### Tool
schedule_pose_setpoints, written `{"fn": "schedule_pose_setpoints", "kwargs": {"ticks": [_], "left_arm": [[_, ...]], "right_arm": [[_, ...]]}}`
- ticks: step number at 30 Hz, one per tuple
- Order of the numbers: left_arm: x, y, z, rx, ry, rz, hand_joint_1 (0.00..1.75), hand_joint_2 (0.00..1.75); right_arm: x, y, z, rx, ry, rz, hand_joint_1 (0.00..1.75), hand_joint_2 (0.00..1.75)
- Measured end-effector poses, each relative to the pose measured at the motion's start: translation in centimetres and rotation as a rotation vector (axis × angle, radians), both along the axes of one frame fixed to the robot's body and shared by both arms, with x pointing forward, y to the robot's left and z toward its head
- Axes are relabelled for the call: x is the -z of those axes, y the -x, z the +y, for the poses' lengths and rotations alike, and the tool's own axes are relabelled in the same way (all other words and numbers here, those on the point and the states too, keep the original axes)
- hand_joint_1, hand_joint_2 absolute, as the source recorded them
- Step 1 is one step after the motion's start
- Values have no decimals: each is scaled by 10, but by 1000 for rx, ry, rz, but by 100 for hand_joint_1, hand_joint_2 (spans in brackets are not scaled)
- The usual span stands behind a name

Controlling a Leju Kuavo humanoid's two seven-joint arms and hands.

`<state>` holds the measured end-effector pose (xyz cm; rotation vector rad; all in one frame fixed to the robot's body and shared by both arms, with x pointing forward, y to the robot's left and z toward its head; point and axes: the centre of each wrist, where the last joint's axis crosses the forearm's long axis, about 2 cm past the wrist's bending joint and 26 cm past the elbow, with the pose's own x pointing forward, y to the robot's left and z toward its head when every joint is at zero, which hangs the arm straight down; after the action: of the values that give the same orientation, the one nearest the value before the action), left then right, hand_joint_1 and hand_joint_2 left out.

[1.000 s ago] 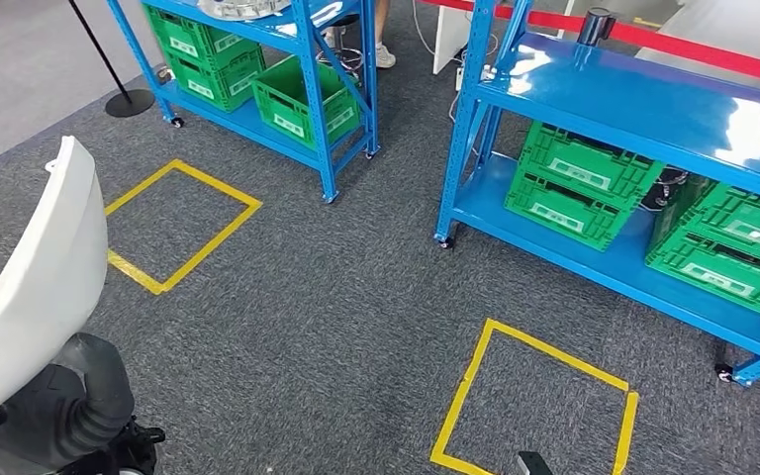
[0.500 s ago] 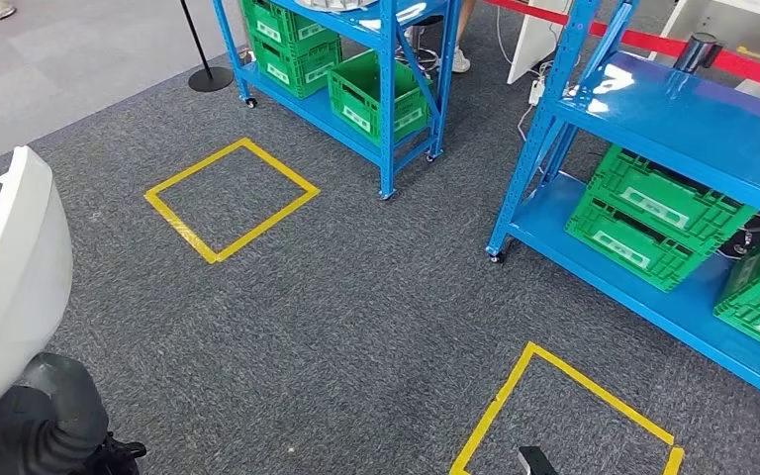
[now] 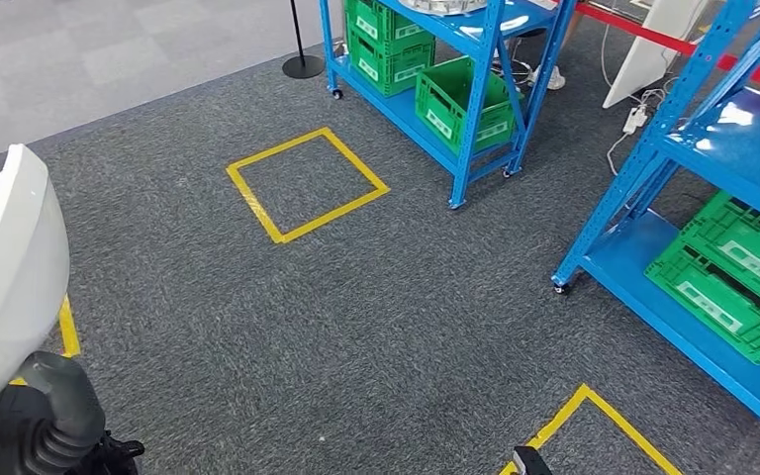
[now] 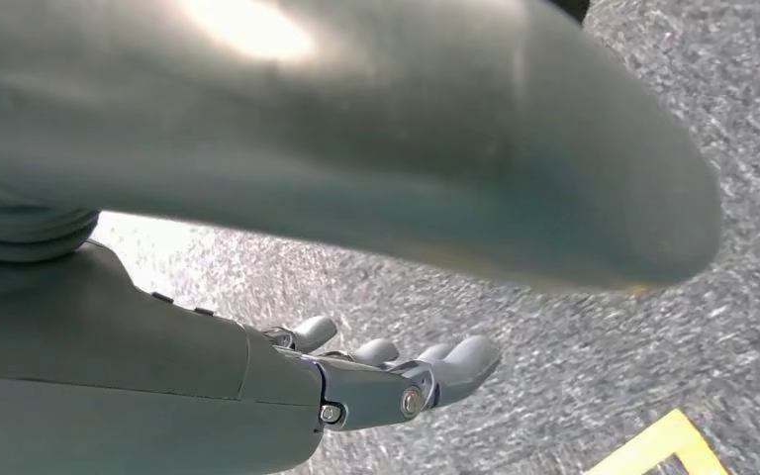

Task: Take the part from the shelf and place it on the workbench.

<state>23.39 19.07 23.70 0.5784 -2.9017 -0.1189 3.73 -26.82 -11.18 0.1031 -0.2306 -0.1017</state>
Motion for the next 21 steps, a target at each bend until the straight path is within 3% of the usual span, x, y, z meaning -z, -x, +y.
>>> {"fn": "schedule_pose_setpoints", "kwargs": {"ticks": [21], "left_arm": [[-4,20,21,-100,8,-27,175,175]], "right_arm": [[0,-2,-3,-130,5,-7,0,0]]}}
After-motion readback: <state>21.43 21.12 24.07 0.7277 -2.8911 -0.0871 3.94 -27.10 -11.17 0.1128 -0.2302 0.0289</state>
